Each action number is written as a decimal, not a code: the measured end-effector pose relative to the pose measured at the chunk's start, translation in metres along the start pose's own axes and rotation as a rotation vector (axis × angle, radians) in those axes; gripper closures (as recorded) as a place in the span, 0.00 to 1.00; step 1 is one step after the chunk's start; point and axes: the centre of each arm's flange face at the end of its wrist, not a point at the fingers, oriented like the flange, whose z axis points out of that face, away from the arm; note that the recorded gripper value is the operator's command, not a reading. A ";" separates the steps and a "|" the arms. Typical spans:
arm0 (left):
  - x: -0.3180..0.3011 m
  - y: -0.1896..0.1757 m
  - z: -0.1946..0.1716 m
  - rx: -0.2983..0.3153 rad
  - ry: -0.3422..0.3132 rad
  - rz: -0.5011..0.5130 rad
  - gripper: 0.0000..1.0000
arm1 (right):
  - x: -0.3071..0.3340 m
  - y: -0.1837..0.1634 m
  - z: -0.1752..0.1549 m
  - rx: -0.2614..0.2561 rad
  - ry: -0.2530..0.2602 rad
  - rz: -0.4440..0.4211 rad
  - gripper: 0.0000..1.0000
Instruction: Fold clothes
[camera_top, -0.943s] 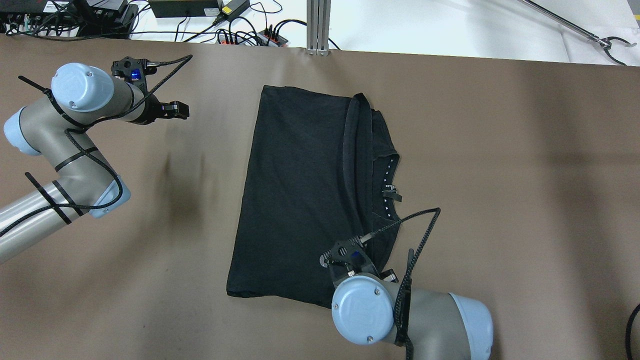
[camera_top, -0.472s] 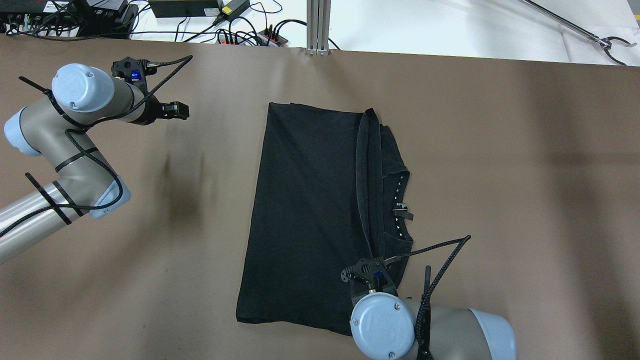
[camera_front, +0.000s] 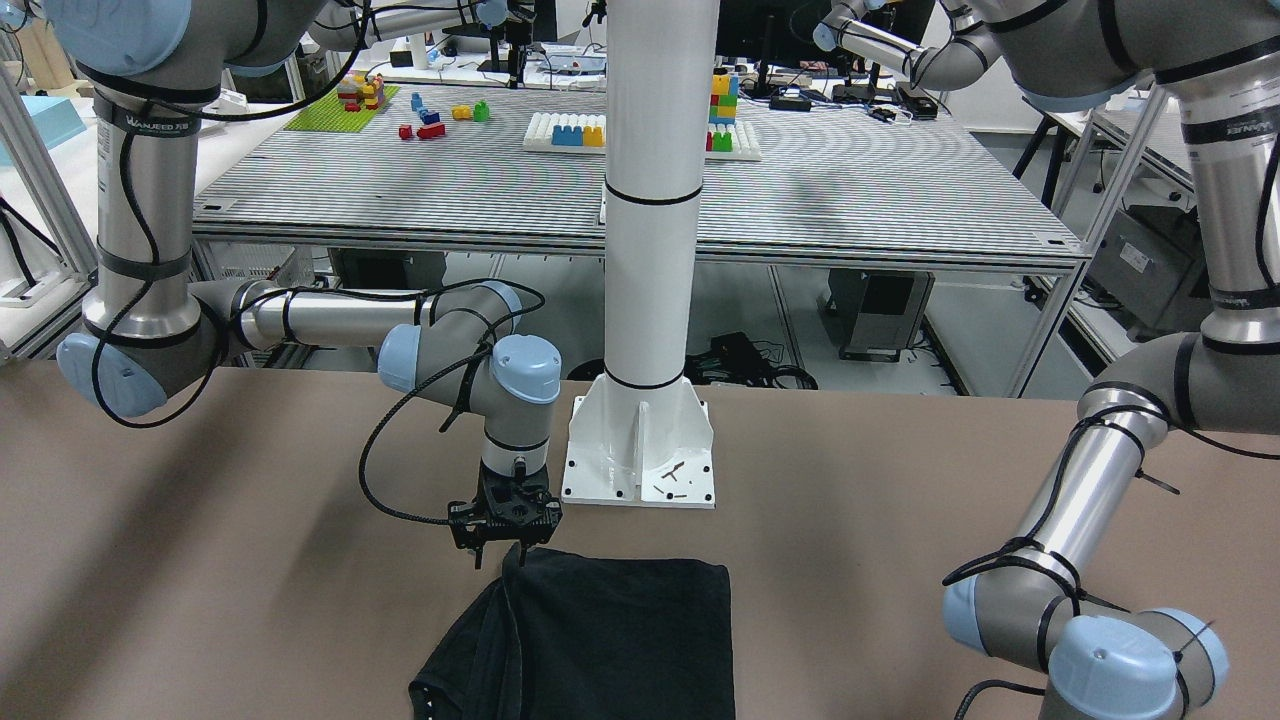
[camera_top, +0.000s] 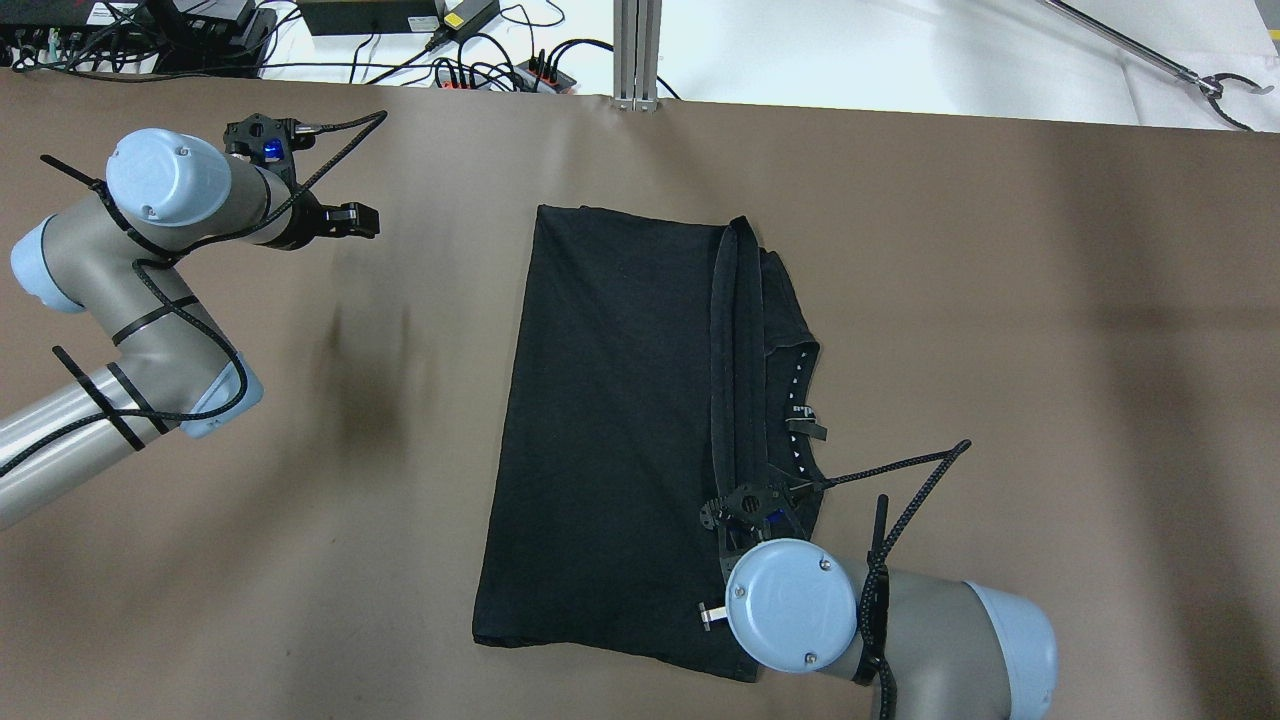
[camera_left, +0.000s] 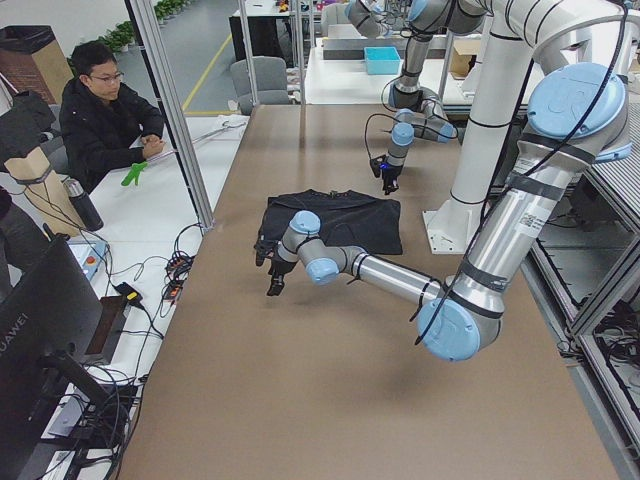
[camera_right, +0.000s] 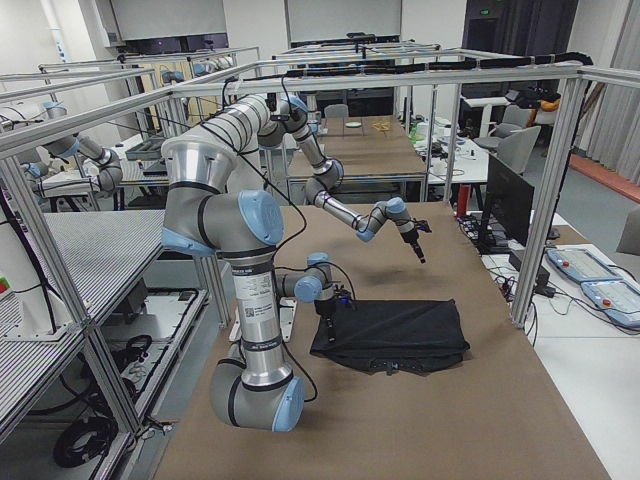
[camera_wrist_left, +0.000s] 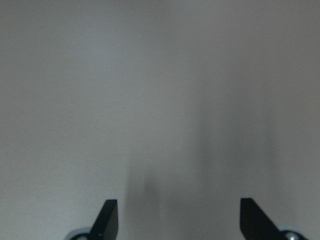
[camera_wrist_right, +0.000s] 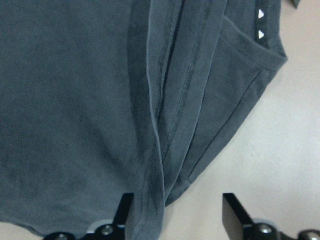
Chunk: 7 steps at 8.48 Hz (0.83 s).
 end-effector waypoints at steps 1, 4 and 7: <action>0.001 0.000 -0.001 0.002 0.002 -0.001 0.12 | 0.002 -0.016 -0.003 0.024 -0.013 0.010 0.05; 0.000 0.001 -0.003 0.002 0.004 -0.007 0.12 | -0.014 -0.070 0.023 0.062 -0.001 0.000 0.05; -0.013 0.009 -0.007 -0.001 0.001 -0.012 0.12 | -0.005 -0.099 0.052 0.079 0.022 -0.028 0.05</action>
